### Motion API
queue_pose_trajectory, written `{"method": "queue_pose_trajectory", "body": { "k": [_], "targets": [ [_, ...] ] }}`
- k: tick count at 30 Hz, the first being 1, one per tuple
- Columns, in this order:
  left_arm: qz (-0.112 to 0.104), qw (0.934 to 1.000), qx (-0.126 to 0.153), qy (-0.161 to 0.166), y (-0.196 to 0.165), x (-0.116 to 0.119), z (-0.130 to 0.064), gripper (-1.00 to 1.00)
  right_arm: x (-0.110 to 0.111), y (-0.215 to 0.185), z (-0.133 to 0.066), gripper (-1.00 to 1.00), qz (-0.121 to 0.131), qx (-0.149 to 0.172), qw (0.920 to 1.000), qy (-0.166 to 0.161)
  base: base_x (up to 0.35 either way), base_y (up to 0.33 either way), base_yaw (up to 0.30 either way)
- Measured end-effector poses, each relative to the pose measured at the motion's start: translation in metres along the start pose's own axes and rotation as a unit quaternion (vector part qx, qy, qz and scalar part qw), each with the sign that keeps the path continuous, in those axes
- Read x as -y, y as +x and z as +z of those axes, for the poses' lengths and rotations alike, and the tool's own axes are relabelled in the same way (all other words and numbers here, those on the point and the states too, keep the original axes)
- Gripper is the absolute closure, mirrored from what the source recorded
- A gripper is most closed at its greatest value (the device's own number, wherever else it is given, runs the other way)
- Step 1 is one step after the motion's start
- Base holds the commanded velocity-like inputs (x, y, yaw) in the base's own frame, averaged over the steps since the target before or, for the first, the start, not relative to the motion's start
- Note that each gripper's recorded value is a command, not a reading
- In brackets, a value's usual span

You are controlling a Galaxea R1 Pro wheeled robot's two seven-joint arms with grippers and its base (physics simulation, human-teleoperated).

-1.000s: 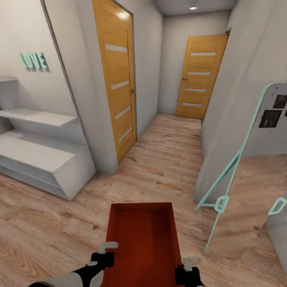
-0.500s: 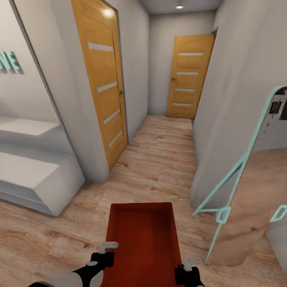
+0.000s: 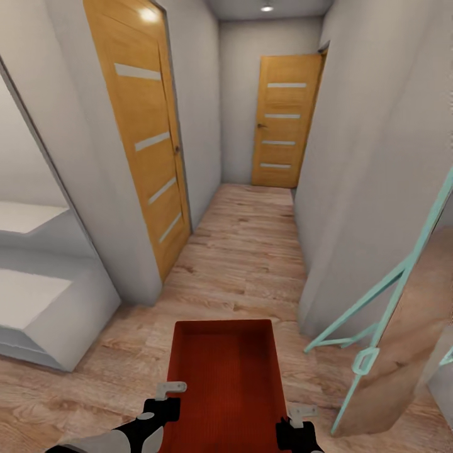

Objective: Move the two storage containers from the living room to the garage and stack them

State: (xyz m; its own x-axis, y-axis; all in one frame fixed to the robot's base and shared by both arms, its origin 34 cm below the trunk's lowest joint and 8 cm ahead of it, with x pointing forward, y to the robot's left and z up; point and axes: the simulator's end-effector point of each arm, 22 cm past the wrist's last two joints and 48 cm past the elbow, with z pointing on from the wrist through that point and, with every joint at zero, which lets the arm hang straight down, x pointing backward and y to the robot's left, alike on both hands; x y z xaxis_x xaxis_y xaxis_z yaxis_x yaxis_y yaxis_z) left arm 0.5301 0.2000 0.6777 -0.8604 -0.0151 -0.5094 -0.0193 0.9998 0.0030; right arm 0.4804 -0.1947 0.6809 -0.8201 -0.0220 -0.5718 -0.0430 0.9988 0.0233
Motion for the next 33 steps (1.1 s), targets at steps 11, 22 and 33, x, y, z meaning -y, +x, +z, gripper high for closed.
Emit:
{"method": "queue_pose_trajectory", "body": {
  "k": [11, 22, 33],
  "targets": [
    [0.000, 1.0000, 0.000, 0.000, -0.0001, 0.0000, 0.0000, 1.00, 0.0000, -0.0001, 0.0000, 1.00, 0.000, 0.000, 1.0000, 0.000, 0.315, 0.080, -0.253],
    [0.000, 1.0000, 0.000, 0.000, 0.0000, -0.0005, 0.0001, 1.00, -0.0005, -0.0002, 0.0000, 1.00, 0.000, 0.000, 1.0000, 0.000, 0.315, 0.099, -0.251],
    [0.000, 1.0000, 0.000, 0.000, 0.0001, -0.0006, 0.0000, 1.00, -0.0006, -0.0001, 0.0000, 1.00, 0.000, 0.000, 1.0000, 0.000, 0.311, 0.169, -0.031]
  ]
}}
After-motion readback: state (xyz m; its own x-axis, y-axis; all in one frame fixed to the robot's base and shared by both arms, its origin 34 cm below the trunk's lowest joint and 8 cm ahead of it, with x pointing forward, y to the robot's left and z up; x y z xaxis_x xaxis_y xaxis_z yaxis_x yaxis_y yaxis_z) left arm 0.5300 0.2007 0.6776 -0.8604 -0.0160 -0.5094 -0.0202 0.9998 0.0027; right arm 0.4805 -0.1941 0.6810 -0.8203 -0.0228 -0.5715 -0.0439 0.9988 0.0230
